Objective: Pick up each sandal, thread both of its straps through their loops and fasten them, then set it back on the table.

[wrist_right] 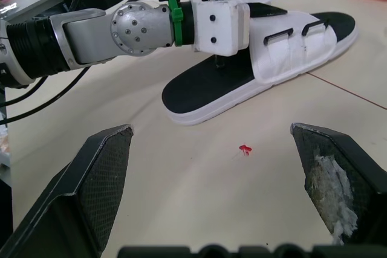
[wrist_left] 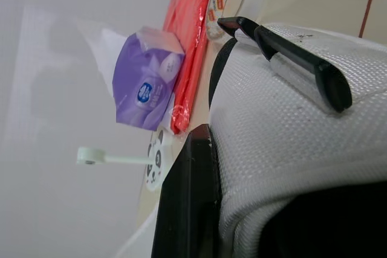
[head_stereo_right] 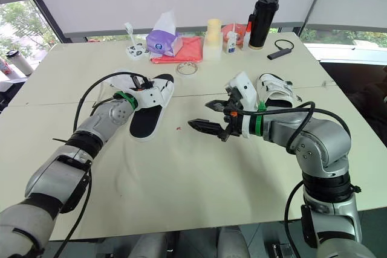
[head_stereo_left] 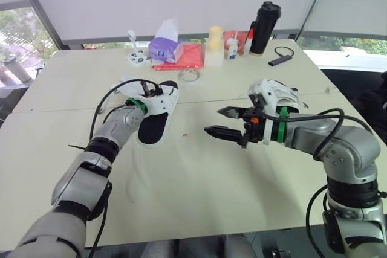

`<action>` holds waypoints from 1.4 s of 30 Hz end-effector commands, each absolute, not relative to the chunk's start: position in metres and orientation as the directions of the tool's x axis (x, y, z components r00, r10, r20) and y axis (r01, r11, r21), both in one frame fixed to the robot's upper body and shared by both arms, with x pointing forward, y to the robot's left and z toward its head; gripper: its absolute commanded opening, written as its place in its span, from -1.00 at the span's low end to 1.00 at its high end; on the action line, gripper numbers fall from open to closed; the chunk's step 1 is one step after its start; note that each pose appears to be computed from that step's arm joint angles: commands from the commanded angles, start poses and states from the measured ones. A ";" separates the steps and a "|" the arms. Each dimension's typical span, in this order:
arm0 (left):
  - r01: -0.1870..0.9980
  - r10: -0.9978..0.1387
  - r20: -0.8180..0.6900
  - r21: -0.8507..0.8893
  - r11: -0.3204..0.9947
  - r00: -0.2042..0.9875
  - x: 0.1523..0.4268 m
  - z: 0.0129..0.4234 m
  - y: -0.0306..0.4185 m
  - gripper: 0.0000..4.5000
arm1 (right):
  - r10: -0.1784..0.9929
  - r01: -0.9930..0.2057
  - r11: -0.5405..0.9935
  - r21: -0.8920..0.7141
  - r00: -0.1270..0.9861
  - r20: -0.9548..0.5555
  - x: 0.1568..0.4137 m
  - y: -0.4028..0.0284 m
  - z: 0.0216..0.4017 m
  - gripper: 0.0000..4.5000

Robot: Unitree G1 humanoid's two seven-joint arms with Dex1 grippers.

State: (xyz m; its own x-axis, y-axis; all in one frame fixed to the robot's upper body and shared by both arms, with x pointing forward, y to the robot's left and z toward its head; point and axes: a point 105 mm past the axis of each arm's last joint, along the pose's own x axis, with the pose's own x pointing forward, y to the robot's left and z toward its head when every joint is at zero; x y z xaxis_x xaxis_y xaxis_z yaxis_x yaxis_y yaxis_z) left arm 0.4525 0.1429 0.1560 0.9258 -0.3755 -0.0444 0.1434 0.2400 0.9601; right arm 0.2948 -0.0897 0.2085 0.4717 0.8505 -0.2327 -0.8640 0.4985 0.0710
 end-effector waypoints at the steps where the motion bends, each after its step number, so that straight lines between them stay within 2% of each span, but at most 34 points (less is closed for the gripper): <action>1: 0.100 -0.479 0.044 0.957 0.272 0.877 0.445 0.182 0.130 -0.99 | 0.846 -0.862 0.505 0.028 0.489 -0.213 0.296 -0.091 0.215 1.00; 4: 0.108 -0.681 0.097 0.962 0.252 0.726 0.422 0.206 0.103 -0.99 | 0.834 -0.851 0.525 0.004 0.513 -0.203 0.301 -0.095 0.220 1.00; 6: 0.154 -0.824 0.051 0.974 0.166 0.565 0.398 0.211 0.084 -0.99 | 0.826 -0.844 0.536 -0.014 0.528 -0.197 0.305 -0.100 0.225 1.00; 7: 0.165 -0.856 0.027 0.978 0.131 0.517 0.391 0.210 0.081 -0.99 | 0.824 -0.842 0.539 -0.018 0.531 -0.196 0.305 -0.101 0.227 1.00; 10: 0.173 -0.919 0.001 0.982 0.075 0.394 0.374 0.215 0.074 -0.99 | 0.820 -0.838 0.544 -0.029 0.539 -0.193 0.307 -0.108 0.234 1.00; 12: 0.183 -0.932 -0.009 0.981 0.062 0.361 0.370 0.216 0.072 -0.99 | 0.819 -0.838 0.544 -0.030 0.539 -0.195 0.308 -0.109 0.235 1.00; 15: 0.134 -0.978 -0.170 0.979 -0.153 0.118 0.334 0.205 0.053 -0.99 | 0.846 -0.879 0.464 -0.113 0.477 -0.239 0.289 -0.120 0.245 1.00; 17: 0.094 -0.967 -0.254 0.963 -0.251 0.023 0.321 0.197 0.049 -0.99 | 0.852 -0.898 0.420 -0.129 0.439 -0.285 0.280 -0.125 0.244 1.00; 22: 0.039 -0.927 -0.371 0.927 -0.374 -0.059 0.312 0.183 0.054 -0.99 | 0.834 -0.908 0.389 -0.154 0.418 -0.359 0.275 -0.134 0.237 1.00; 27: -0.018 -0.902 -0.423 0.906 -0.423 -0.081 0.311 0.177 0.057 -0.99 | 0.828 -0.902 0.399 -0.166 0.432 -0.358 0.278 -0.134 0.236 1.00; 35: -0.009 -0.902 -0.429 0.903 -0.429 -0.050 0.313 0.164 0.058 -0.99 | 0.817 -0.894 0.411 -0.178 0.448 -0.364 0.277 -0.133 0.234 1.00; 40: 0.084 -0.893 -0.449 0.889 -0.450 -0.039 0.313 0.141 0.064 -0.99 | 0.811 -0.892 0.411 -0.187 0.452 -0.371 0.279 -0.132 0.232 1.00; 41: 0.096 -0.889 -0.458 0.883 -0.459 -0.030 0.314 0.138 0.066 -0.68 | 0.811 -0.892 0.412 -0.188 0.452 -0.372 0.280 -0.132 0.232 1.00; 42: 0.109 -0.886 -0.463 0.880 -0.462 -0.021 0.316 0.136 0.068 -0.56 | 0.809 -0.891 0.412 -0.190 0.454 -0.374 0.280 -0.132 0.231 1.00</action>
State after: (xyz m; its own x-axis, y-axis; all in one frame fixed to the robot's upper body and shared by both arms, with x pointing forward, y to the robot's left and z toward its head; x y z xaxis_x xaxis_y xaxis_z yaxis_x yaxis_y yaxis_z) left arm 0.3117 0.0654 0.1303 -0.0444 -0.8786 -0.4756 0.1101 -0.4774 0.8717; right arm 0.2821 -0.1345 0.2236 0.4476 0.8060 -0.3873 -0.8928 0.4277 -0.1416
